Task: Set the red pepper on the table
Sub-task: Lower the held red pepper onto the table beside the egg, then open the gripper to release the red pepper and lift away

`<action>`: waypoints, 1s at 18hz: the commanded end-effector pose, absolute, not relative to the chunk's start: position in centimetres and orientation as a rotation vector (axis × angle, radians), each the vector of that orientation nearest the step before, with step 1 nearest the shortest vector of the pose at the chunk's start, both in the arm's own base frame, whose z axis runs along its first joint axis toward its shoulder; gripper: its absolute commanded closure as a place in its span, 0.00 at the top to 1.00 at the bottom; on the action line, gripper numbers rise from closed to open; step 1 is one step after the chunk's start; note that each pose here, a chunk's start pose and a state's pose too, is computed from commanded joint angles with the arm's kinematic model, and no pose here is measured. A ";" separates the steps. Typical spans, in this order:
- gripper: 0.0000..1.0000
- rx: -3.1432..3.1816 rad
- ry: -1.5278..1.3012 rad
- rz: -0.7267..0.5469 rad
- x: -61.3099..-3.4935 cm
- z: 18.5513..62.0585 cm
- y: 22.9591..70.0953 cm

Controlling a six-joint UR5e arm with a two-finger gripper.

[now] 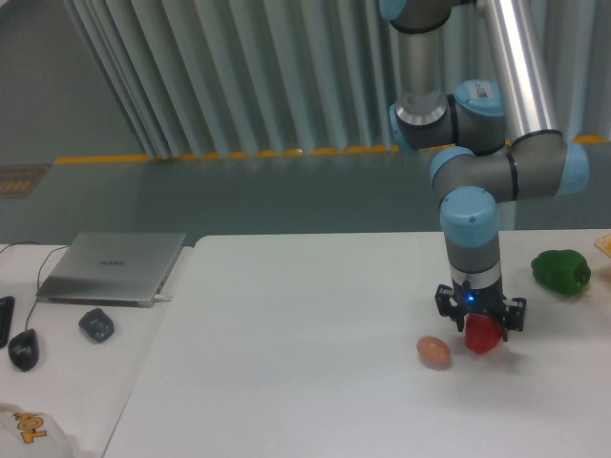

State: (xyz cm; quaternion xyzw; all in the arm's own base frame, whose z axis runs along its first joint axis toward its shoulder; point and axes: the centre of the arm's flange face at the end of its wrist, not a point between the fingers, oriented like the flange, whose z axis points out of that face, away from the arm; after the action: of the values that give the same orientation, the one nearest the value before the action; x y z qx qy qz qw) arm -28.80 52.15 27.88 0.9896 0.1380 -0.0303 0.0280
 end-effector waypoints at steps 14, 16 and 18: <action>1.00 3.228 -0.152 -0.176 -32.8 40.7 51.7; 1.00 3.229 -0.286 -0.191 -33.6 41.6 50.8; 1.00 3.228 -0.315 -0.202 -34.8 42.0 50.0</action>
State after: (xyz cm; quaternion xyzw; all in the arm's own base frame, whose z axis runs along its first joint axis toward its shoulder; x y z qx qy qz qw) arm -34.81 49.96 41.96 0.9919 -0.0966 -0.0619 -0.0540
